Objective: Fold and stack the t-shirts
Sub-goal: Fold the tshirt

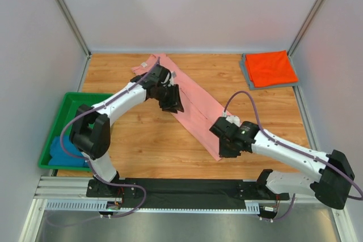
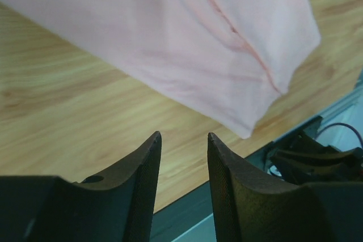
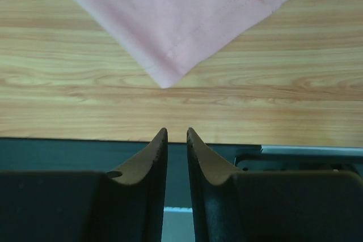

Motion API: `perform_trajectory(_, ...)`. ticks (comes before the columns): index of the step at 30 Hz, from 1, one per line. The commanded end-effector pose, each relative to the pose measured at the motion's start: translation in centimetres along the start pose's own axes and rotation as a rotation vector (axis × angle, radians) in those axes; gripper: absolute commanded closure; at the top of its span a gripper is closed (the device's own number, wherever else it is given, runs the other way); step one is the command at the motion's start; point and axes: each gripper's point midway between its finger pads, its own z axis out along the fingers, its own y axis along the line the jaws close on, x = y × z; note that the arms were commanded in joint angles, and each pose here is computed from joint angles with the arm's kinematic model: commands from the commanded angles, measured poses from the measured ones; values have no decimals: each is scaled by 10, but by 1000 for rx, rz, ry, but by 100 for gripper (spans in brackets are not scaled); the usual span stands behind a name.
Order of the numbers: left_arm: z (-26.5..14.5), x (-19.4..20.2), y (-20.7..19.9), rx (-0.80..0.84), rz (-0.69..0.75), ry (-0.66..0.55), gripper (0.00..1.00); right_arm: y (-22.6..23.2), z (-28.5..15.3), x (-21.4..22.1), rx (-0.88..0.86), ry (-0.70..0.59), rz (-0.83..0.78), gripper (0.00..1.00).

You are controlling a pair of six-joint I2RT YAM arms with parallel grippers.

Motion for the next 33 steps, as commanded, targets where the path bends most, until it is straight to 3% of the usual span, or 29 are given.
perform_trajectory(1,7,12,-66,204,14,-27,55,7,-48,-25,-47,-86,-9,79)
perform_trajectory(6,37,52,-102,200,32,24,55,17,-101,-43,-158,-161,-39,84)
perform_trajectory(13,71,81,-92,88,-18,43,57,12,-129,-45,-229,-207,-57,91)
perform_trajectory(21,115,114,-79,9,-7,123,59,-6,-137,-37,-265,-255,-13,91)
perform_trajectory(26,122,114,-92,27,7,111,60,-12,-137,-30,-267,-242,-3,92)
perform_trajectory(30,113,124,-83,-82,-12,173,60,-17,-143,-32,-262,-260,11,92)
perform_trajectory(33,102,115,-92,-105,33,135,60,-19,-145,-34,-251,-270,8,92)
